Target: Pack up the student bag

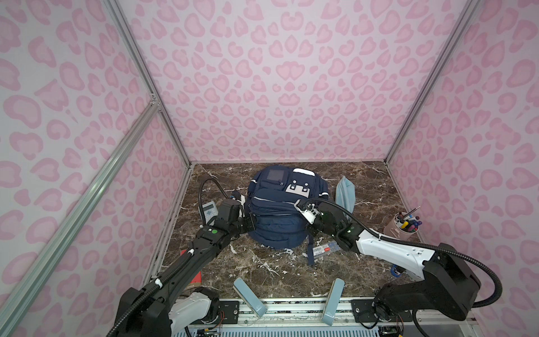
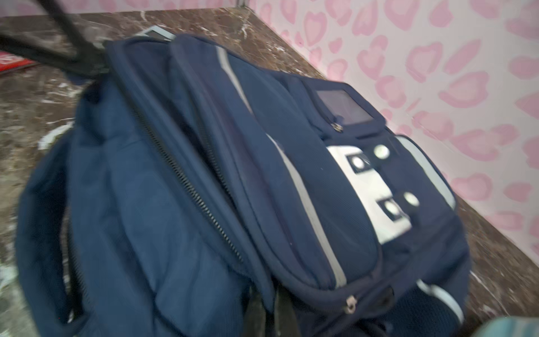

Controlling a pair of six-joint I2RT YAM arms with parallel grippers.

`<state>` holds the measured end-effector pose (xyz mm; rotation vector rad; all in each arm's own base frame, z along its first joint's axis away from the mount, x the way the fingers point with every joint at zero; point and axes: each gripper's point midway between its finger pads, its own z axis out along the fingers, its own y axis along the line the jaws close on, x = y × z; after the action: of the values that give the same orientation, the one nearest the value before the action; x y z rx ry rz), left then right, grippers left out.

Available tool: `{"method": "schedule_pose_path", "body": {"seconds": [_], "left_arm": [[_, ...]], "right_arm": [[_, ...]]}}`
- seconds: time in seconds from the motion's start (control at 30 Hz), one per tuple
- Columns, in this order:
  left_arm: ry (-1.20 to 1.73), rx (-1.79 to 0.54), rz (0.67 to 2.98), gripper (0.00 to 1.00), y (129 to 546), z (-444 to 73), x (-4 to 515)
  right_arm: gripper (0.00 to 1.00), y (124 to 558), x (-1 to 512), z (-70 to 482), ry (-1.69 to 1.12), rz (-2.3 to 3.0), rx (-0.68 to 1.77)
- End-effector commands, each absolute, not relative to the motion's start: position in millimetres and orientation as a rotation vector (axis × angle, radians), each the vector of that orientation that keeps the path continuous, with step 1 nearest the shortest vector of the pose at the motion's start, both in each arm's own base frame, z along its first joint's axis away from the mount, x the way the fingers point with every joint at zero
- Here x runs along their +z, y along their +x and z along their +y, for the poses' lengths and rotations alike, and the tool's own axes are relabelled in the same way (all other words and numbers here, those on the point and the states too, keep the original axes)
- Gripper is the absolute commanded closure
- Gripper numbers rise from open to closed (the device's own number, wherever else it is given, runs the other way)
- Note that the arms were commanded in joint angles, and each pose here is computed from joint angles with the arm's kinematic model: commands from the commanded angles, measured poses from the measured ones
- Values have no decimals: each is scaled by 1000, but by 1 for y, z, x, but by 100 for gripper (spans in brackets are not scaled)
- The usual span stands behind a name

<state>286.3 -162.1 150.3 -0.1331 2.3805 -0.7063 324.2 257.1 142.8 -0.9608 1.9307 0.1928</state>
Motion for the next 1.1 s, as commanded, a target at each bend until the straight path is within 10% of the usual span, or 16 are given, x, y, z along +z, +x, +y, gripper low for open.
{"method": "schedule_pose_path", "body": {"seconds": [0.0, 0.2, 0.87, 1.07], "left_arm": [[-151, -696, 2385, 97, 271, -171, 150], [2, -856, 2381, 97, 252, -228, 163], [161, -962, 2385, 97, 228, -278, 181], [152, -948, 2390, 97, 230, -277, 180]], "right_arm": [[69, 338, 137, 216, -765, 2053, -7], [45, 281, 176, 256, -919, 1864, 261], [65, 261, 141, 315, -1304, 1856, 213], [52, 258, 145, 288, -1205, 1894, 291]]}}
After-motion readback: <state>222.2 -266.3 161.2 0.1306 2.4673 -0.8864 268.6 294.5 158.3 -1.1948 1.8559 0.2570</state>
